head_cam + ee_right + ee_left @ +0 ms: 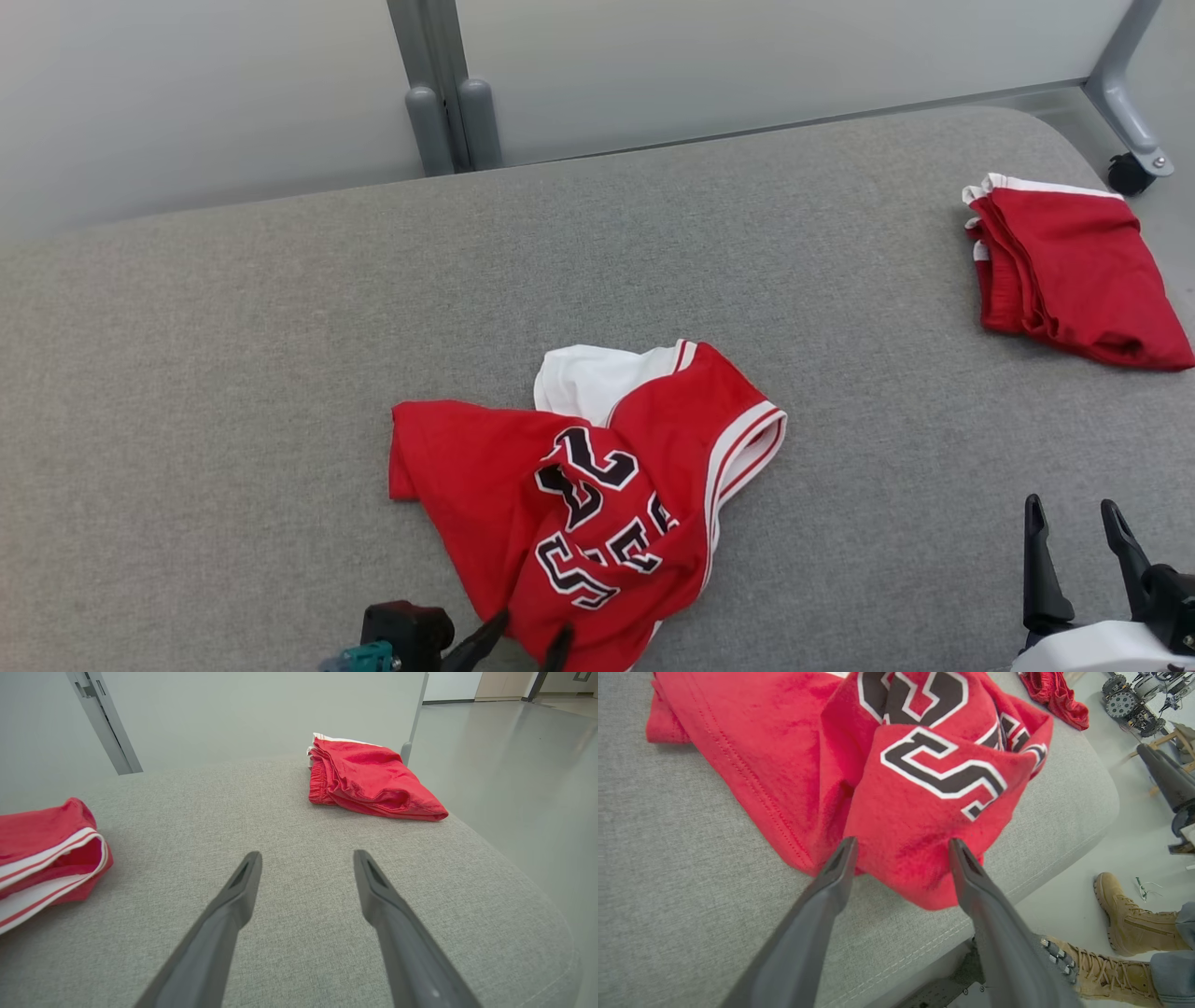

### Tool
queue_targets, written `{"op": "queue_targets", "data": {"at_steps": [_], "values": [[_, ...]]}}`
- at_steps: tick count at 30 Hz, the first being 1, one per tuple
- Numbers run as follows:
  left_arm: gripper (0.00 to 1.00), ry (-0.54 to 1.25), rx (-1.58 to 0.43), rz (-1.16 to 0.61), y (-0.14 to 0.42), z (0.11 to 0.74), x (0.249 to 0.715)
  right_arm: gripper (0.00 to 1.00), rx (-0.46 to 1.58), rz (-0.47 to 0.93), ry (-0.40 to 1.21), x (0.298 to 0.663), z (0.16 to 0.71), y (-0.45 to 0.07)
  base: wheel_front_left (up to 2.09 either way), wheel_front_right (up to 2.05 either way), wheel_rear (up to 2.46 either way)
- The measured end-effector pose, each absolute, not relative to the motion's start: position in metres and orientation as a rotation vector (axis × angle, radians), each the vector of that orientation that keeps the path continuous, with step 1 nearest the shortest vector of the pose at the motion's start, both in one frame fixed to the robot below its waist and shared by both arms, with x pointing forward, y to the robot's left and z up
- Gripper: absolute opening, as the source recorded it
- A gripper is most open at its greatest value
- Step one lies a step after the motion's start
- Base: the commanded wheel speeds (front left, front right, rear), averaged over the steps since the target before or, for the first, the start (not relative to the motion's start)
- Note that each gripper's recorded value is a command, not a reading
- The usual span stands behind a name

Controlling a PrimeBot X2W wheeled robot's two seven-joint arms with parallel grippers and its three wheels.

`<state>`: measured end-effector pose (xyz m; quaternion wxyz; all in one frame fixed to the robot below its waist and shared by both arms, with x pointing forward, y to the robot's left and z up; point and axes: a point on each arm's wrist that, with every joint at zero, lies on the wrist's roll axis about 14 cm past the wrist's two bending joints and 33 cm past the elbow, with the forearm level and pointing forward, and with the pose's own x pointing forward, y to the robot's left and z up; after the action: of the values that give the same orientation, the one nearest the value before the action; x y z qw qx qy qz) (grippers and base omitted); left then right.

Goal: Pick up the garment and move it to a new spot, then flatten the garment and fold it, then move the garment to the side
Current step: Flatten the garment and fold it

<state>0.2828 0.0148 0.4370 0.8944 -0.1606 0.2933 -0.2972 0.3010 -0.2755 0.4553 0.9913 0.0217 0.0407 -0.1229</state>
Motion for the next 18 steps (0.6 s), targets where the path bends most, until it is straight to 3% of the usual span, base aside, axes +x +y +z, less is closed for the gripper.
{"op": "queue_targets", "data": {"at_steps": [4, 5, 6, 10, 18], "values": [[1.0, 0.625, -0.338, -0.64, 0.007, 0.432, 0.285, 1.0, 0.044, -0.244, 0.085, 0.305, 0.454, -0.275, 0.0, 0.0, 0.0], [0.43, 0.623, -0.34, -0.655, 0.003, 0.433, 0.287, 1.0, 0.045, -0.242, 0.085, 0.306, 0.454, -0.274, 0.0, 0.0, 0.0], [0.0, 0.617, -0.33, -0.662, 0.001, 0.433, 0.29, 1.0, 0.046, -0.239, 0.084, 0.308, 0.455, -0.273, 0.0, 0.0, 0.0], [0.0, 0.576, -0.351, -0.707, -0.013, 0.445, 0.302, 1.0, 0.052, -0.245, 0.078, 0.308, 0.456, -0.274, 0.0, 0.0, 0.0], [0.0, 0.357, -0.384, -0.868, -0.05, 0.534, 0.349, 1.0, 0.062, -0.279, 0.097, 0.301, 0.45, -0.282, 0.0, 0.0, 0.0]]}}
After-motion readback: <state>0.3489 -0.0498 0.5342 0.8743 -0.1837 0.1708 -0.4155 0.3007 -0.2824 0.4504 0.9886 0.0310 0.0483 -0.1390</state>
